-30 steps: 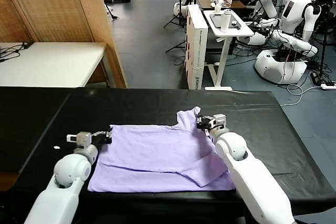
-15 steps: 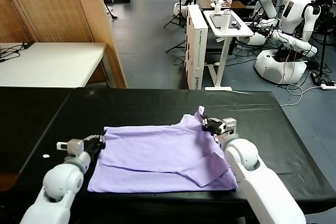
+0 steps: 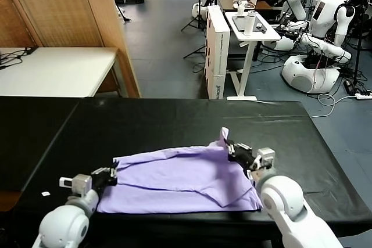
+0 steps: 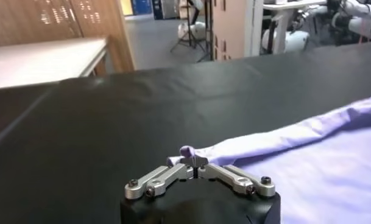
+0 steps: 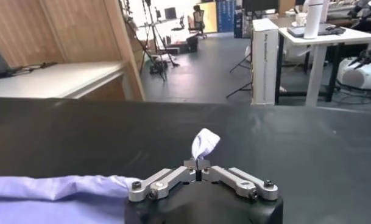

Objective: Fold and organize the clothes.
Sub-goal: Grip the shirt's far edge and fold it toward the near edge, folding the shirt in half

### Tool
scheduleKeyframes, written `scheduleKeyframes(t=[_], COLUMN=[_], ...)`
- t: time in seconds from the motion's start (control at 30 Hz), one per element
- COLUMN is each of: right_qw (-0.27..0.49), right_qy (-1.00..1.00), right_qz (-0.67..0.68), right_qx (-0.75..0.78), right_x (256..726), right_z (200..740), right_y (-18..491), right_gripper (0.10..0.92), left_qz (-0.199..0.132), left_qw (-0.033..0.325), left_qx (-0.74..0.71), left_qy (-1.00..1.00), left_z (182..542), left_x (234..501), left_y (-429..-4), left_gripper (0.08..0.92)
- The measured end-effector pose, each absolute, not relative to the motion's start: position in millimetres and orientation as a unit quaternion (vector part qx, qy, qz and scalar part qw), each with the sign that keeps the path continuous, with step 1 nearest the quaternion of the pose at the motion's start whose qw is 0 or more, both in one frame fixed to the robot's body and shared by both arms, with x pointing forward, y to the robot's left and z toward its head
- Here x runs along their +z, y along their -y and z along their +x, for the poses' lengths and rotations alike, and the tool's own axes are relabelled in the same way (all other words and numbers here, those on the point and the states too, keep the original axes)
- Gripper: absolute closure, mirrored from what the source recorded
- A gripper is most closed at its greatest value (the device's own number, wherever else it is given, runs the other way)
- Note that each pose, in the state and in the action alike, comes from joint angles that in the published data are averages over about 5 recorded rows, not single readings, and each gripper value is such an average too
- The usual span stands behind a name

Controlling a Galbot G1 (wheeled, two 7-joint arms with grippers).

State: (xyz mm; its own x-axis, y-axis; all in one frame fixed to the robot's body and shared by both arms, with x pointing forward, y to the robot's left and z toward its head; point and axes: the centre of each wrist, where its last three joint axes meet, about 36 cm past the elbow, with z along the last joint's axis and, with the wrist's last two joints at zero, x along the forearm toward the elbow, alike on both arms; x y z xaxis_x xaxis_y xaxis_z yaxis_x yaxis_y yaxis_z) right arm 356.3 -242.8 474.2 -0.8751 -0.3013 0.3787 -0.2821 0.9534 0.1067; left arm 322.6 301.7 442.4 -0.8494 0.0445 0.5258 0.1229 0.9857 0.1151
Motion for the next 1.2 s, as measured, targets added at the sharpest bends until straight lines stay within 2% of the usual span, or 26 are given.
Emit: scheduleKeyframes(t=[0.6, 1.2], right_qw=[0.223, 0.248], right_qy=[0.962, 0.958], right_qz=[0.148, 0.133], right_qx=[-0.047, -0.045], right_x=[480.8, 463.9], right_z=[324.4, 326.3], right_y=[245.5, 247.6], right_gripper=[0.88, 0.88], left_qz=[-0.035, -0.039], left_qw=[0.281, 0.297], left_qx=[-0.076, -0.084], left_qy=[0.956, 0.95], left_z=[313.0, 301.6], left_x=[451.7, 457.3], left_y=[-301.1, -297.0], left_gripper=[0.853, 0.853])
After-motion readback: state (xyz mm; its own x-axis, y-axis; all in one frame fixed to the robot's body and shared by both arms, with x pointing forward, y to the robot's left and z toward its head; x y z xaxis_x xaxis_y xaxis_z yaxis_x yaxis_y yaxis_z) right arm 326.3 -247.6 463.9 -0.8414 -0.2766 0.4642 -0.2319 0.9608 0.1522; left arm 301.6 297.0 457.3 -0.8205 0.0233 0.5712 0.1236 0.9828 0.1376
